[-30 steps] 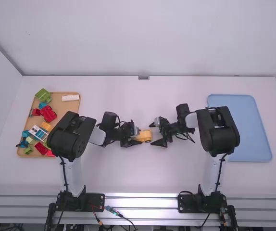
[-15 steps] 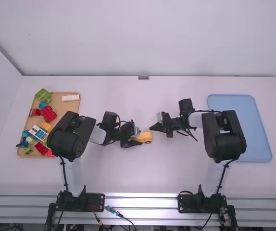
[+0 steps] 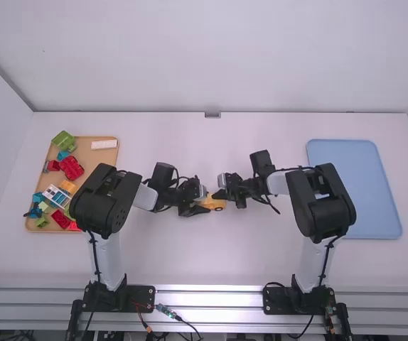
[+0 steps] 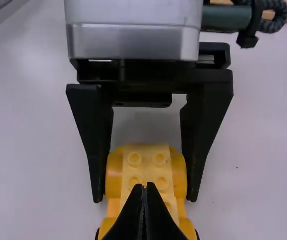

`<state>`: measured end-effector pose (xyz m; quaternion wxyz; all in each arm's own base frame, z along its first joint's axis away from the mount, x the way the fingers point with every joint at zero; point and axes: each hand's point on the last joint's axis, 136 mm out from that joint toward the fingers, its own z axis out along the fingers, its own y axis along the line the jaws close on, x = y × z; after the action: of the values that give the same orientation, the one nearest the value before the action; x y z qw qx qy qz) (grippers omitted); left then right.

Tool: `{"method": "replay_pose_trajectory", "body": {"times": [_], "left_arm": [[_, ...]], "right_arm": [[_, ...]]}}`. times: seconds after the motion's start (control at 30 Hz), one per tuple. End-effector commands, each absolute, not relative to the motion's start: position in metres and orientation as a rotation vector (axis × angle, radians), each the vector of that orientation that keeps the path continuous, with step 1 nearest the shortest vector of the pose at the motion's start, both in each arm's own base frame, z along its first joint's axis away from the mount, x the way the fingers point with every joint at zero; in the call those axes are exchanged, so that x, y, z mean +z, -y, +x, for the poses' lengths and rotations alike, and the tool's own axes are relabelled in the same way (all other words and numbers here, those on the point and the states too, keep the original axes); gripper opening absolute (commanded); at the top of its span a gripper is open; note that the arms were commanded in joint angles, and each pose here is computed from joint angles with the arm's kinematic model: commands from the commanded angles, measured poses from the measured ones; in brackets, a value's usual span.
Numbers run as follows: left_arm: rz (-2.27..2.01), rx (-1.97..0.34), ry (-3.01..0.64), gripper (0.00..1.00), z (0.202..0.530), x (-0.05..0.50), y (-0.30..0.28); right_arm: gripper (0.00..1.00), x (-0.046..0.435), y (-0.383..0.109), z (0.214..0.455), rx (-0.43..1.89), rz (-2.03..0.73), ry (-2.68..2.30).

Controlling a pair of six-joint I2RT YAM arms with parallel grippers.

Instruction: Assemble lego blocks to make yellow taxi

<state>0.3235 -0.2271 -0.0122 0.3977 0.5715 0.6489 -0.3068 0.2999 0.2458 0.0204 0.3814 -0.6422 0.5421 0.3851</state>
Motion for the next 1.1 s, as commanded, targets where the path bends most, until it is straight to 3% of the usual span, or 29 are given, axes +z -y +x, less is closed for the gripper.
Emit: {"method": "replay_pose_trajectory", "body": {"times": [0.0,0.5,0.73,0.87,1.07], "left_arm": [[1.472,-0.695,-1.811,0.02,0.310,-0.055,0.210],[1.468,-0.627,-1.825,0.02,0.313,-0.060,0.205],[1.467,-0.625,-1.828,0.02,0.313,-0.060,0.204],[1.475,-0.633,-1.830,0.02,0.310,-0.061,0.206],[1.486,-0.631,-1.828,0.02,0.309,-0.062,0.206]], "right_arm": [[0.00,0.017,-0.244,0.295,1.007,-1.593,-1.459],[0.00,-0.010,-0.234,0.284,0.942,-1.568,-1.555],[0.00,-0.030,-0.235,0.292,0.997,-1.532,-1.597],[0.00,-0.017,-0.236,0.290,1.061,-1.558,-1.458],[0.00,-0.008,-0.229,0.305,1.081,-1.535,-1.503]]}}
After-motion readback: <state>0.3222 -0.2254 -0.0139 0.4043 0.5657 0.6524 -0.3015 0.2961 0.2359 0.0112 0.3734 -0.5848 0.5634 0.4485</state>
